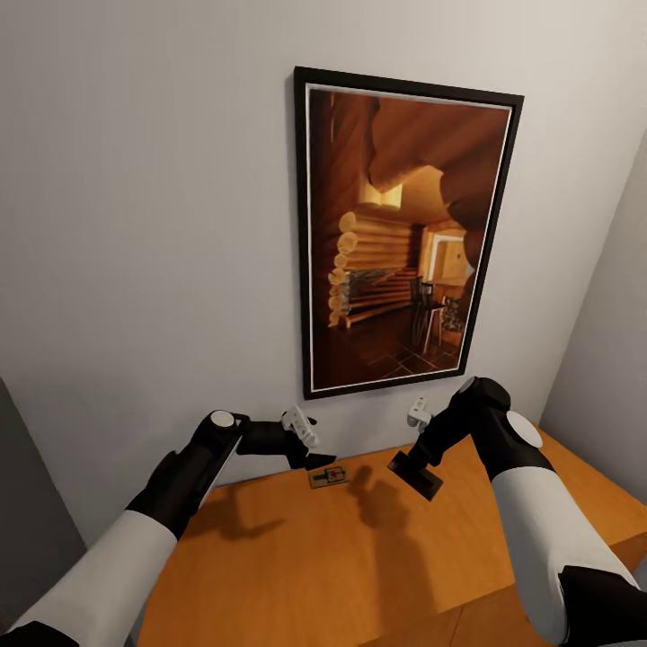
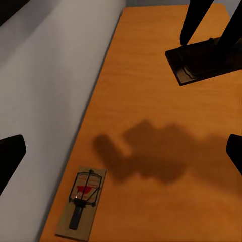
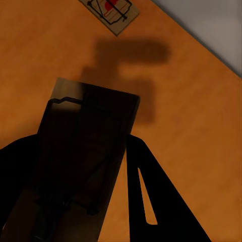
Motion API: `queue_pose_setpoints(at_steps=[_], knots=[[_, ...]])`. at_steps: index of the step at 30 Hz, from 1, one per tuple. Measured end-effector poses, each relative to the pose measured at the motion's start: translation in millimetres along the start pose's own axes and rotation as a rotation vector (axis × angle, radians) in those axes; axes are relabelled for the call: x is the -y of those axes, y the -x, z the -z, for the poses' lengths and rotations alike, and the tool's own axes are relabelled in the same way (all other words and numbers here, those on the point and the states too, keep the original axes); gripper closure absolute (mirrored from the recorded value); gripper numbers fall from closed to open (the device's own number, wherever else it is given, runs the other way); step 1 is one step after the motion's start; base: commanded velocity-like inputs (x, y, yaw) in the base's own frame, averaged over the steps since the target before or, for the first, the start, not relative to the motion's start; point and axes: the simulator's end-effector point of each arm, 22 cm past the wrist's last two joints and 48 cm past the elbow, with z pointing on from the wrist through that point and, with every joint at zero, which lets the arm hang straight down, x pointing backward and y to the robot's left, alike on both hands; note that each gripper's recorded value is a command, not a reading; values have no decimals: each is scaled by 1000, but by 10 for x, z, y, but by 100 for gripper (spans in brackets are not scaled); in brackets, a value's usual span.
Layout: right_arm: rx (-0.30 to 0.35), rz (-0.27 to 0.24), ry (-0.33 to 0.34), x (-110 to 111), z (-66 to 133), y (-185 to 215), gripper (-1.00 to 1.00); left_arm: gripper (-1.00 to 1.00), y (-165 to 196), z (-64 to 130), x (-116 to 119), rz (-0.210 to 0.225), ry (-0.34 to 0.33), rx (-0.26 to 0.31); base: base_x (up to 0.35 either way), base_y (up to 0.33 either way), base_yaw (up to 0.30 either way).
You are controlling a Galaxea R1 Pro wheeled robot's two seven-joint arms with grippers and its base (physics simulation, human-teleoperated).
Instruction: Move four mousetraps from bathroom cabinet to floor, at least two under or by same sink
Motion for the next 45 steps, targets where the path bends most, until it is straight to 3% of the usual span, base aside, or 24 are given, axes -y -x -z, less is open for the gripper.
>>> queue_pose_setpoints(at_steps=[21,27,36,45], knots=[[0,0,0,0,0,0,100,-100,-105,44,-70,11,13,-16,0,0,0],[0,0,0,0,0,0,100,-100,-253,129,-201,17,45,-43,0,0,0],[0,0,0,0,0,0,100,-100,-474,112,-438,53,148,-82,0,0,0],[0,0,0,0,0,0,100,-100,-466,75,-431,59,154,-80,0,0,0]])
